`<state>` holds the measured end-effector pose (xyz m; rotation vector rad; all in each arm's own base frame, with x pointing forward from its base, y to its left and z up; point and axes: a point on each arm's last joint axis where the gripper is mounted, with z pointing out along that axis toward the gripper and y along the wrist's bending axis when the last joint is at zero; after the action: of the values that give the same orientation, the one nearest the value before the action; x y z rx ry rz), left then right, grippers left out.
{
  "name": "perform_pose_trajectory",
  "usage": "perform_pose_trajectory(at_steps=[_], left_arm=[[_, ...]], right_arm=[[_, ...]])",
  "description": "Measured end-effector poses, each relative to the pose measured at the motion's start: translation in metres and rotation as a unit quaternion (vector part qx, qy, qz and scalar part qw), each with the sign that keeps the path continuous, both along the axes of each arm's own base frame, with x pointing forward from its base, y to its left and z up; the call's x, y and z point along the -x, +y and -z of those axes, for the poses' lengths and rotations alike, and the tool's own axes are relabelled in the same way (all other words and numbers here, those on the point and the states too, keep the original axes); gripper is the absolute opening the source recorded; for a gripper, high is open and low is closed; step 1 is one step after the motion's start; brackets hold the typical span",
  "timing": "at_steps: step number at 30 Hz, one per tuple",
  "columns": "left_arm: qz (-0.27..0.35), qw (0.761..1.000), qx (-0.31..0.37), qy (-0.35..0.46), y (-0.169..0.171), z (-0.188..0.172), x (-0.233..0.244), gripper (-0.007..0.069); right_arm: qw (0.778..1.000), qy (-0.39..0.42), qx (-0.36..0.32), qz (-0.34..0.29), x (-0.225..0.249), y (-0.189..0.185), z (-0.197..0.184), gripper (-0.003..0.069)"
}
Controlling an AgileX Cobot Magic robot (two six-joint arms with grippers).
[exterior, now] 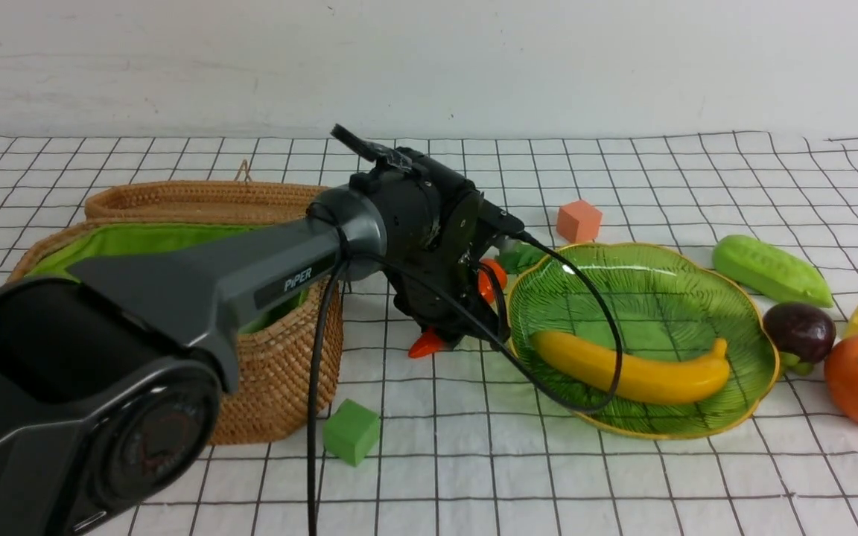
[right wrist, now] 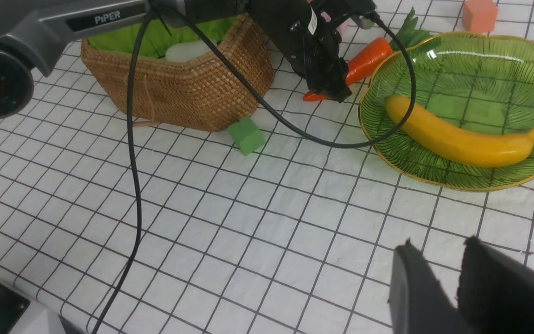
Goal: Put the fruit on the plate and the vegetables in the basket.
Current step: Use the left arm to grab a carrot and put it into the left basket
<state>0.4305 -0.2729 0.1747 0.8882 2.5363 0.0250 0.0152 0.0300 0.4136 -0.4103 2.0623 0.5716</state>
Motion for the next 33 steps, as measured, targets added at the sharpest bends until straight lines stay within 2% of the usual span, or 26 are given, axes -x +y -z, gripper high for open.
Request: perform_pose_trajectory(at_steps=[3, 7, 8, 9, 12, 14, 19, 21, 24, 29, 33], left_arm=[[-0.008, 1.0, 0.012, -0.023, 0.004, -0.045, 0.004, 0.0242], [-0.014, 0.996, 0.046, -0.081, 0.017, -0.131, 0.022, 0.0242], [-0.014, 0.996, 0.046, -0.081, 0.018, -0.135, 0.024, 0.0242], [-0.008, 0.994, 0.05, -0.101, 0.028, -0.166, 0.037, 0.0242], [0.03, 0.992, 0.021, -0.119, 0.047, -0.207, 0.063, 0.0242], [0.066, 0.991, -0.013, -0.114, 0.058, -0.218, 0.079, 0.0242], [0.144, 0.983, -0.092, -0.072, 0.091, -0.213, 0.119, 0.0242], [0.154, 0.981, -0.104, -0.061, 0.101, -0.209, 0.127, 0.0242], [0.165, 0.976, -0.135, -0.047, 0.139, -0.197, 0.142, 0.0242], [0.19, 0.963, -0.187, -0.041, 0.188, -0.167, 0.134, 0.0242], [0.206, 0.955, -0.211, -0.032, 0.209, -0.146, 0.118, 0.0242]], right_arm=[[1.0, 0.0, 0.0, 0.0, 0.0, 0.0, 0.0, 0.0183], [1.0, -0.007, 0.004, -0.003, 0.0, 0.0, -0.001, 0.0183], [1.0, -0.008, 0.005, -0.003, 0.0, 0.0, -0.001, 0.0183], [1.0, -0.014, 0.009, -0.007, -0.001, 0.0, -0.001, 0.0183], [1.0, -0.021, 0.017, -0.013, 0.0, 0.0, -0.001, 0.0183], [0.999, -0.03, 0.026, -0.025, 0.0, 0.001, -0.001, 0.0183], [0.995, -0.058, 0.043, -0.074, 0.003, 0.006, -0.003, 0.0183], [0.993, -0.063, 0.046, -0.083, 0.004, 0.007, -0.003, 0.0183], [0.988, -0.087, 0.065, -0.111, 0.005, 0.008, -0.004, 0.0184], [0.975, -0.129, 0.095, -0.151, 0.007, 0.011, -0.005, 0.0185], [0.972, -0.142, 0.086, -0.167, 0.008, 0.014, -0.007, 0.0186]])
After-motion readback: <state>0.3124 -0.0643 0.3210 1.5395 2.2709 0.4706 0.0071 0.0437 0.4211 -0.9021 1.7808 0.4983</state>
